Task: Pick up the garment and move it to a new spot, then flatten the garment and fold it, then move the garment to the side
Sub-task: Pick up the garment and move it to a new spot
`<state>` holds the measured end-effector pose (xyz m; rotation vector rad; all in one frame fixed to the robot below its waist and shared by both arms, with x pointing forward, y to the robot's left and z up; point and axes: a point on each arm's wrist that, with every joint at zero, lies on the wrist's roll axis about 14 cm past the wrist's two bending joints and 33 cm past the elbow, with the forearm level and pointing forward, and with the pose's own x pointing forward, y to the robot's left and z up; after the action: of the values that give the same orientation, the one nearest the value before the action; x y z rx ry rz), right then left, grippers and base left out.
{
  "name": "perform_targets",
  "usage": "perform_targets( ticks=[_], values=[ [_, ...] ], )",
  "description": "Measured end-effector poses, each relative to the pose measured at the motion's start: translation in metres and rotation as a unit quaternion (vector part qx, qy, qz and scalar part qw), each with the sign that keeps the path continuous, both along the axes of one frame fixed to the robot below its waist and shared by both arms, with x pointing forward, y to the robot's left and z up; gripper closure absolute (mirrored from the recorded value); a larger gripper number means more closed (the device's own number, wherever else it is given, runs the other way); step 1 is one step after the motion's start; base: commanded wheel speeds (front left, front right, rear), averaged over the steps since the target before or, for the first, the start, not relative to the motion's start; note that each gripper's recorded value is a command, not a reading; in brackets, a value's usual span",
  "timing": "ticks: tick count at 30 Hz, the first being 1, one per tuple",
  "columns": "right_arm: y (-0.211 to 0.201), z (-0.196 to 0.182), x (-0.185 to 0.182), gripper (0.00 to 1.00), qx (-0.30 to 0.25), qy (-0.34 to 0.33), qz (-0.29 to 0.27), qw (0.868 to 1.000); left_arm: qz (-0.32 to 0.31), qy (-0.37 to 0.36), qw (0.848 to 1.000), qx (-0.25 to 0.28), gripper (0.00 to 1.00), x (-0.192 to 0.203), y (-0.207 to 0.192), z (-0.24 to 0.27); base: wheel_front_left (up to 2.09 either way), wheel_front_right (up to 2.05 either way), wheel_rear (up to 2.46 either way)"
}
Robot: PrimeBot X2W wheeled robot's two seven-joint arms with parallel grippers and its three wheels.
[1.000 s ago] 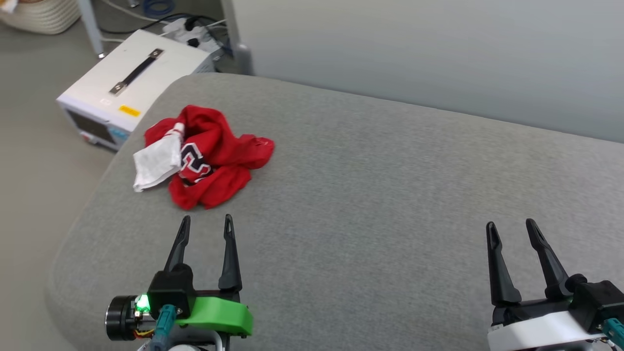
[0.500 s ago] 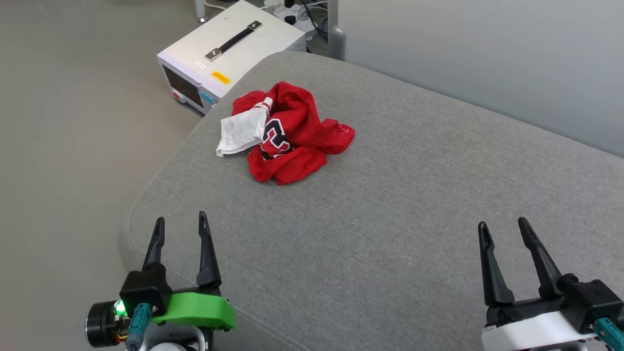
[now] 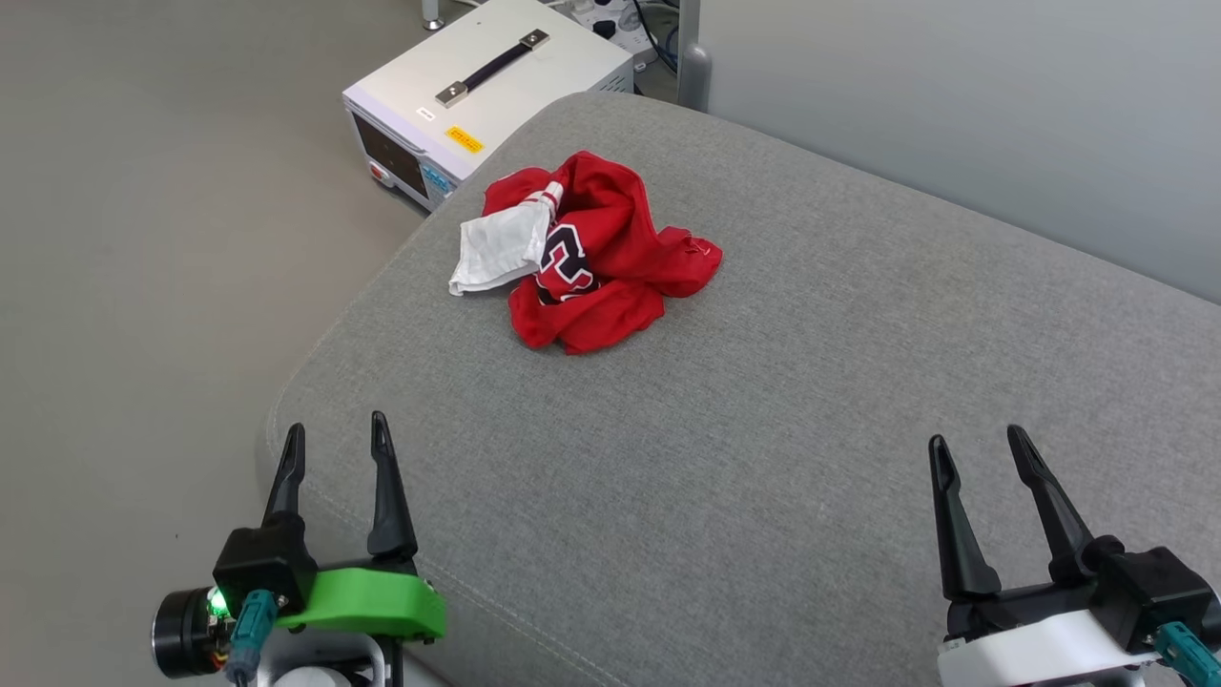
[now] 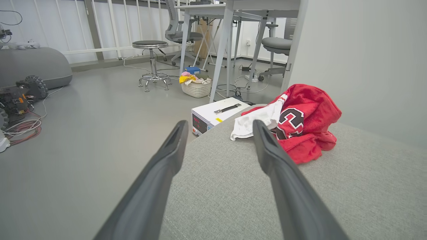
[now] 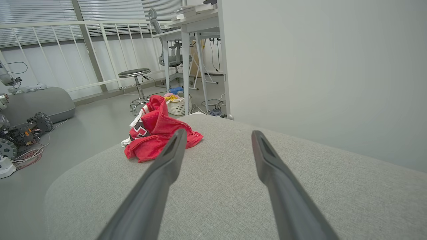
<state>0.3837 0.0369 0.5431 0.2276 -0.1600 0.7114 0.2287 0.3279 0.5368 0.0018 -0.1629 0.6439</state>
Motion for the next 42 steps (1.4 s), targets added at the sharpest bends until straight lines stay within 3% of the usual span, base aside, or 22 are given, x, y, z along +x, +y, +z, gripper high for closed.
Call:
perform_targets(
  ticks=[7, 14, 18, 23, 28, 31, 33, 42],
  values=[
    [-0.002, -0.001, 0.009, 0.0, -0.005, -0.009, -0.008, 1.0, -0.045, -0.046, 0.997, 0.046, 0.0, 0.044, 0.015, 0.045, 0.0, 0.0, 0.0],
    [-0.01, -0.002, 0.032, 0.0, -0.01, -0.028, -0.028, 0.999, -0.091, -0.086, 0.984, 0.13, 0.0, 0.112, 0.042, 0.116, 0.0, 0.0, 0.0],
    [-0.022, -0.005, 0.051, 0.0, -0.015, -0.04, -0.043, 0.998, -0.115, -0.095, 0.978, 0.146, 0.0, 0.158, 0.052, 0.14, 0.0, 0.0, 0.0],
    [-0.039, -0.02, 0.075, 0.0, -0.02, -0.039, -0.064, 0.997, -0.165, -0.025, 0.979, 0.114, 0.0, 0.227, 0.051, 0.121, 0.0, 0.0, 0.0],
    [-0.05, -0.04, 0.089, 0.0, -0.029, -0.027, -0.074, 0.996, -0.217, 0.129, 0.968, 0.012, 0.0, 0.277, 0.041, 0.059, 0.0, 0.0, 0.0],
    [-0.057, -0.05, 0.095, 0.0, -0.035, -0.022, -0.081, 0.996, -0.233, 0.224, 0.945, -0.06, 0.0, 0.287, 0.038, 0.019, 0.0, 0.0, 0.0],
    [-0.062, -0.055, 0.1, 0.0, -0.038, -0.022, -0.087, 0.995, -0.245, 0.294, 0.919, -0.093, 0.0, 0.289, 0.031, -0.008, 0.0, 0.0, 0.0],
    [-0.079, -0.074, 0.114, 0.0, -0.048, -0.013, -0.107, 0.993, -0.265, 0.496, 0.813, -0.151, 0.0, 0.271, 0.01, -0.101, 0.0, 0.0, 0.0]
  ],
)
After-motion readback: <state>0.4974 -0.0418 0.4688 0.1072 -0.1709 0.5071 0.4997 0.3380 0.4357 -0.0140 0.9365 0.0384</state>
